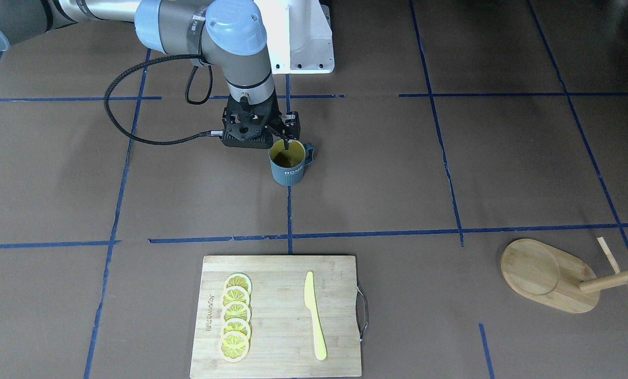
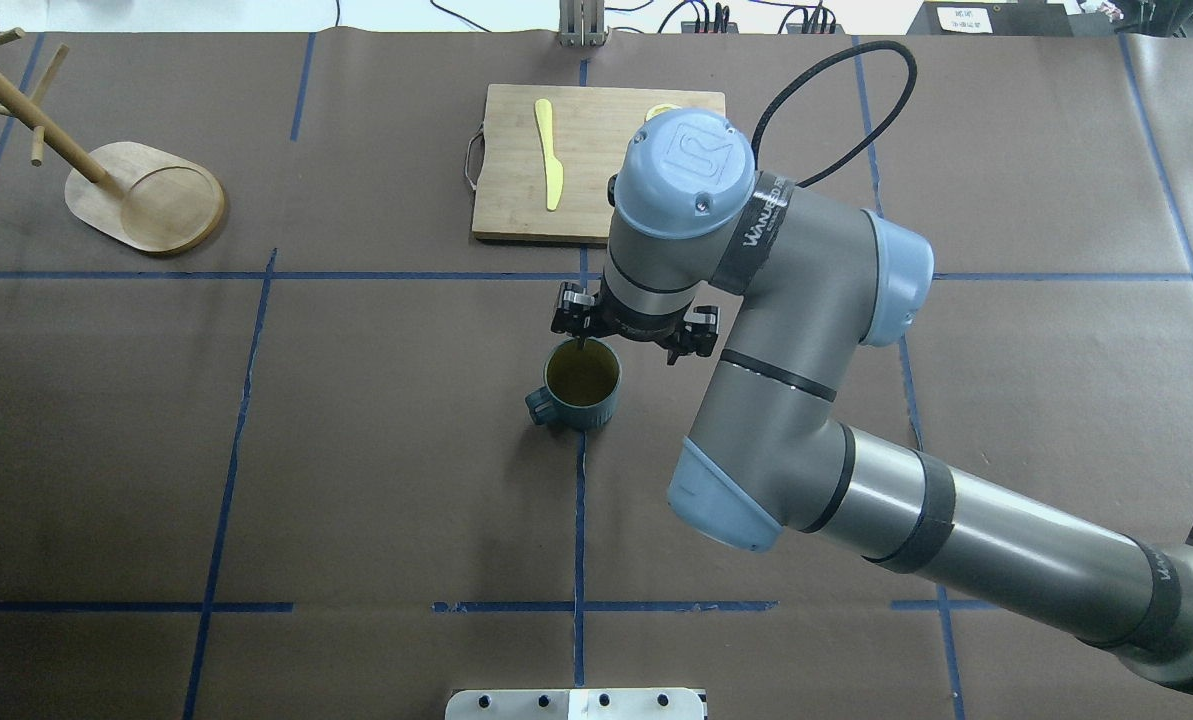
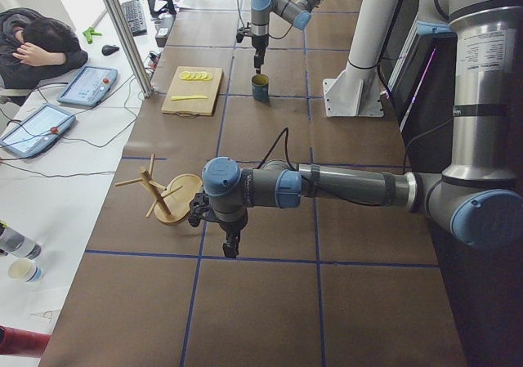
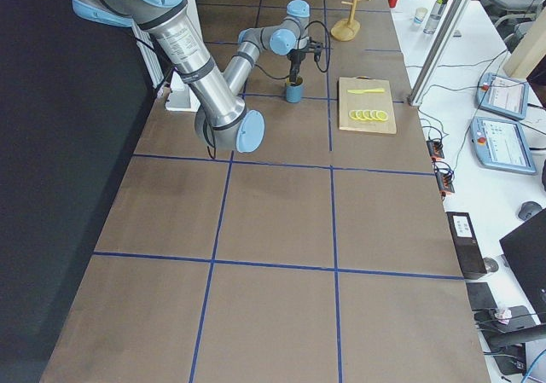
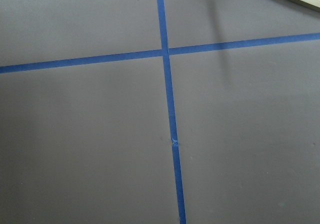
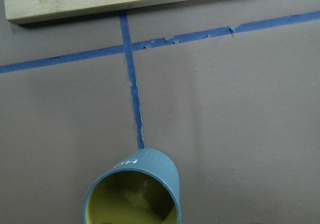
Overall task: Hang cup on storage rack
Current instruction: 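Open the right gripper and raise it off the mug, then retract the right arm away while the left arm moves in, then move the left gripper down toward the teal mug, then close the left gripper on the teal mug's side, then lift the mug with the left gripper toward the wooden rack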
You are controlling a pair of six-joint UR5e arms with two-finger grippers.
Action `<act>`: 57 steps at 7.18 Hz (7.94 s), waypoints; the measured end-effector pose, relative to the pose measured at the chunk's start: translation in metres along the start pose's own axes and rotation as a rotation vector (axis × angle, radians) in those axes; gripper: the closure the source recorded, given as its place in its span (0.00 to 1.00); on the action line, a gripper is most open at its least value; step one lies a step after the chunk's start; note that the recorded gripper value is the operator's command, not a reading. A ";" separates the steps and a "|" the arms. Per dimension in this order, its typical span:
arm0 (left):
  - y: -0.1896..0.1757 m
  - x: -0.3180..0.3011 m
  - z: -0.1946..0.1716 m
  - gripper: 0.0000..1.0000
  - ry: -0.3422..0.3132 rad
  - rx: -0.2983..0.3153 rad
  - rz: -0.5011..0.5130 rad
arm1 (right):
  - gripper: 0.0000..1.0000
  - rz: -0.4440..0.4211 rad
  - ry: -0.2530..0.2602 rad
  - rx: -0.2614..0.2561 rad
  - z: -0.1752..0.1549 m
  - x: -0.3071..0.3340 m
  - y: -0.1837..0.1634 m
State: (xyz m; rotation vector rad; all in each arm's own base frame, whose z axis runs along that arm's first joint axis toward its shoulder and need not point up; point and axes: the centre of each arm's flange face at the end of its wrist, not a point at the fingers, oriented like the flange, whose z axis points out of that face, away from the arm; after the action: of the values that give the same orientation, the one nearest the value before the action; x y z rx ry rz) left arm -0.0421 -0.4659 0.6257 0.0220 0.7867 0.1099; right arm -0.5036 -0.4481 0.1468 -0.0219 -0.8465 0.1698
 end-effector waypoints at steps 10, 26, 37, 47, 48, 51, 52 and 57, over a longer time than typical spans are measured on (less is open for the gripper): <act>-0.068 0.095 -0.094 0.00 -0.017 0.214 0.081 | 0.00 -0.185 0.058 0.056 -0.099 0.219 -0.138; -0.042 0.583 0.135 0.01 0.385 0.673 0.812 | 0.00 -0.231 0.115 -0.055 -0.077 0.725 -0.096; 0.031 0.692 0.214 0.16 0.327 0.771 0.801 | 0.00 -0.231 0.114 -0.046 -0.078 0.724 -0.097; 0.025 0.701 0.176 1.00 0.496 0.806 0.591 | 0.00 -0.236 0.115 -0.043 -0.079 0.722 -0.099; 0.012 0.694 0.162 1.00 0.550 0.791 0.456 | 0.00 -0.237 0.115 -0.042 -0.079 0.722 -0.099; -0.066 0.624 0.098 1.00 0.699 0.619 0.127 | 0.00 -0.236 0.116 -0.041 -0.079 0.722 -0.099; -0.096 0.583 0.073 1.00 0.708 0.540 0.031 | 0.00 -0.236 0.116 -0.041 -0.080 0.722 -0.100; -0.163 0.450 -0.047 1.00 0.835 0.294 -0.515 | 0.00 -0.243 0.115 -0.035 -0.082 0.718 -0.102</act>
State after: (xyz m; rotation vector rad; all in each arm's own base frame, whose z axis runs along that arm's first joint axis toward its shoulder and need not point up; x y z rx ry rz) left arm 0.2547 -0.5812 0.2651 0.0529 1.6111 -0.5203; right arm 0.0384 -0.4308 0.6353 0.0382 -0.7306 -0.0742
